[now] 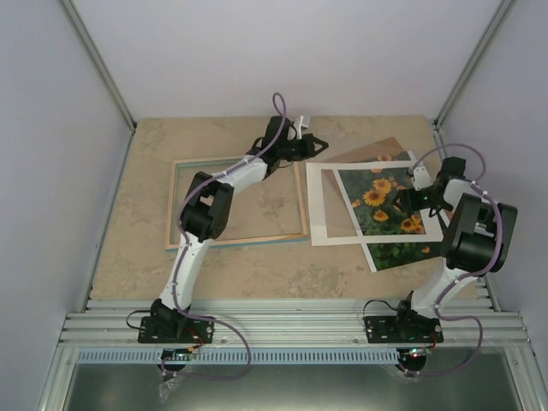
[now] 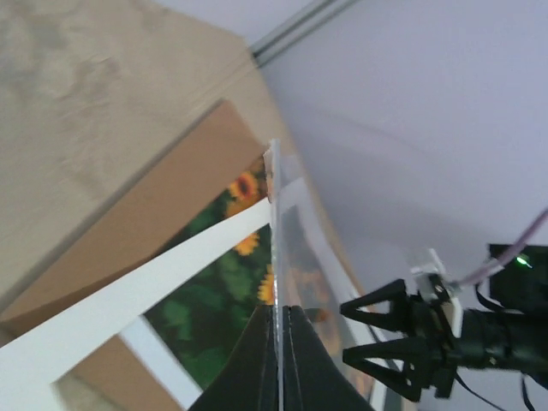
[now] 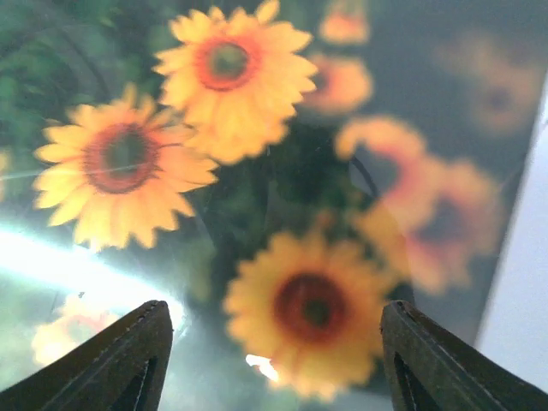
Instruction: Put the photo into the frame
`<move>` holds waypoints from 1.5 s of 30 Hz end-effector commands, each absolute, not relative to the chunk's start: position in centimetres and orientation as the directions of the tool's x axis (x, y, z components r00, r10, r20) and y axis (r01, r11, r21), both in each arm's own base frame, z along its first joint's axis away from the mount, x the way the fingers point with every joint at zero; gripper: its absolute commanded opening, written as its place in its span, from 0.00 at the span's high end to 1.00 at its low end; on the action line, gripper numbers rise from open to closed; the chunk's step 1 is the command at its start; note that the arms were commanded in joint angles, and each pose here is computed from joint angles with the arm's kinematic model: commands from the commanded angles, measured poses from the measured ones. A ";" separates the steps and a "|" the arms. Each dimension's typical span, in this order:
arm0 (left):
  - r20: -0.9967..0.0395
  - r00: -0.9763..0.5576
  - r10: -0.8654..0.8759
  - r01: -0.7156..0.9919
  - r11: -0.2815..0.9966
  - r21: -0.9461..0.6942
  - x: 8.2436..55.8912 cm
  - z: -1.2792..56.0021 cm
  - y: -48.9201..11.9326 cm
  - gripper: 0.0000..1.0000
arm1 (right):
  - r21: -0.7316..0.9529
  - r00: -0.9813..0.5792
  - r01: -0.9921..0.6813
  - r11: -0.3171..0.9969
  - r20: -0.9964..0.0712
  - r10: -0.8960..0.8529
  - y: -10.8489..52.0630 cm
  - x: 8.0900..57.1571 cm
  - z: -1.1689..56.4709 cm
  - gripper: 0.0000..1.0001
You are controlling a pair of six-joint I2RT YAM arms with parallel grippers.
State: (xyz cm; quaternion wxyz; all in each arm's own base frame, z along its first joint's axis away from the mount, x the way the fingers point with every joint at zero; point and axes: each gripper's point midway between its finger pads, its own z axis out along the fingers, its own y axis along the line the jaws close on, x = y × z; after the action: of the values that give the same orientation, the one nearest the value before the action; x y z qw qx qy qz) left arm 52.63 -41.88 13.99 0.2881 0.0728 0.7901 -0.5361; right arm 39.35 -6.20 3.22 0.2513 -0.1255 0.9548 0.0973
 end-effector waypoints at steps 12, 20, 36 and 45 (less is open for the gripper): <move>-0.649 -0.759 -0.041 0.603 0.329 -0.727 46.8 26.0 -29.4 1.00 | 0.272 -0.626 -0.485 0.832 -0.772 -0.112 -4.6 37.6 18.4 0.08; -0.575 -0.816 0.058 0.431 0.723 -0.539 47.7 13.6 -18.3 1.00 | 0.474 -0.725 -0.430 0.768 -0.689 0.019 -1.3 39.6 13.1 0.20; -0.518 -0.853 0.061 0.250 0.920 -0.303 49.0 5.6 -8.8 1.00 | 0.608 -0.854 -0.399 0.686 -0.519 -0.037 7.1 41.0 6.8 0.25; -0.518 -0.851 0.087 0.271 0.917 -0.292 49.0 4.7 -8.7 1.00 | 0.686 -0.877 -0.416 0.598 -0.477 -0.063 11.8 41.3 6.4 0.25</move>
State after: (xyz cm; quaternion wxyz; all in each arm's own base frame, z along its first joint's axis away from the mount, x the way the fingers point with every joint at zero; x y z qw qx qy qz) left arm 49.13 -9.12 5.74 0.2600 0.0803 0.9417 -0.1979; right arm 40.35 10.18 5.18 0.2008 -0.1337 0.8850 0.3983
